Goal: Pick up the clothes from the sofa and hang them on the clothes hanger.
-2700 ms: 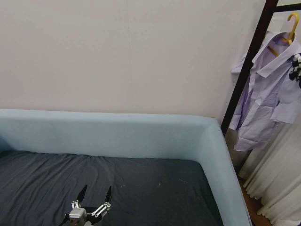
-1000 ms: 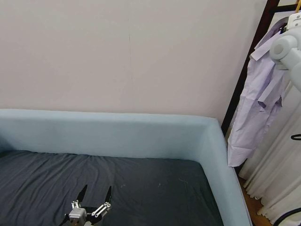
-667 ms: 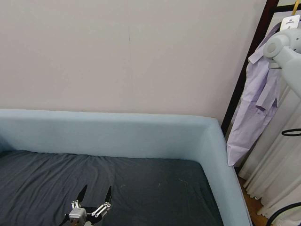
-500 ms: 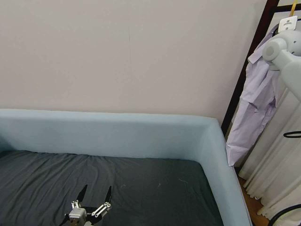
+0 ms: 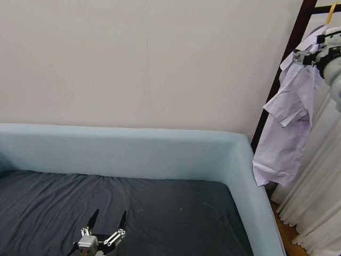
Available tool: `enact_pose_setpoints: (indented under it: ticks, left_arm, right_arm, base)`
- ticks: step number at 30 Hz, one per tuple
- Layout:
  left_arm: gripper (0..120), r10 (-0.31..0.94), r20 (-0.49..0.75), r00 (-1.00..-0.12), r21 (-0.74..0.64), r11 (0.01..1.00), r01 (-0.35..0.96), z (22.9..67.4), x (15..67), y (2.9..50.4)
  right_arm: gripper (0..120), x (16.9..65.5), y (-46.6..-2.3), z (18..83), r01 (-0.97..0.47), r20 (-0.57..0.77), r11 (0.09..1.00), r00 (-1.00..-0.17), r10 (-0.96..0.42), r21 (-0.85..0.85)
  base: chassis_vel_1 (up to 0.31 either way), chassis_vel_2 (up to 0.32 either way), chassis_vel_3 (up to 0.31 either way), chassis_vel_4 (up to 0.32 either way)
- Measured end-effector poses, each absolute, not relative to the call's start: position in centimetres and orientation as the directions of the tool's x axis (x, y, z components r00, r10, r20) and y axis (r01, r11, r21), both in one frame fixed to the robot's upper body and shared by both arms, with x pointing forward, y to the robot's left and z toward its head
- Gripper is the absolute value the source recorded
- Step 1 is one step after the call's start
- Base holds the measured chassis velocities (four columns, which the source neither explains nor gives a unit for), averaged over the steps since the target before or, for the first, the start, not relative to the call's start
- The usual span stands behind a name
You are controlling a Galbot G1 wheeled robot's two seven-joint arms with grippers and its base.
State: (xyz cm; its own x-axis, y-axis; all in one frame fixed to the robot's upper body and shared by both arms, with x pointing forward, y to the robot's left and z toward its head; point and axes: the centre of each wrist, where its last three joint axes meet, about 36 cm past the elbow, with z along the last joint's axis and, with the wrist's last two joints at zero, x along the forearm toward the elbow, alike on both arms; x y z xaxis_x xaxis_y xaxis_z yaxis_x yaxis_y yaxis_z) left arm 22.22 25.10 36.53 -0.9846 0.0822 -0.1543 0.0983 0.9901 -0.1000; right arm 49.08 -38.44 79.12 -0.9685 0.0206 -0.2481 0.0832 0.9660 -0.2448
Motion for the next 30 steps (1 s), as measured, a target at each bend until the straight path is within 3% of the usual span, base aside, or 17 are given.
enact_pose_setpoints:
  ticks: [8,14,24,30]
  left_arm:
    - [100,0.082,-0.154,-0.985,-0.1,0.99,0.098,36.5,22.2,25.1]
    - [100,0.082,-0.154,-0.985,-0.1,0.99,0.098,36.5,22.2,25.1]
    - [100,0.082,-0.154,-0.985,-0.1,0.99,0.098,36.5,22.2,25.1]
    - [100,0.082,-0.155,-0.985,-0.1,0.99,0.098,36.5,22.2,25.1]
  right_arm:
    - [100,45.6,-34.7,76.0,-0.145,-0.219,0.984,-0.962,-0.165,-0.104]
    - [100,45.7,-30.5,68.5,-0.265,-0.123,0.964,-0.958,-0.259,0.034]
    - [100,45.7,-30.3,52.4,-0.149,0.053,0.988,-0.987,-0.151,0.033]
    - [100,41.8,-33.6,44.9,-0.057,-0.04,0.995,-0.997,-0.06,-0.078]
  base:
    - [0.0,0.0,0.0,0.0]
    - [0.0,0.0,0.0,0.0]
    - [0.0,0.0,0.0,0.0]
    - [0.0,0.0,0.0,0.0]
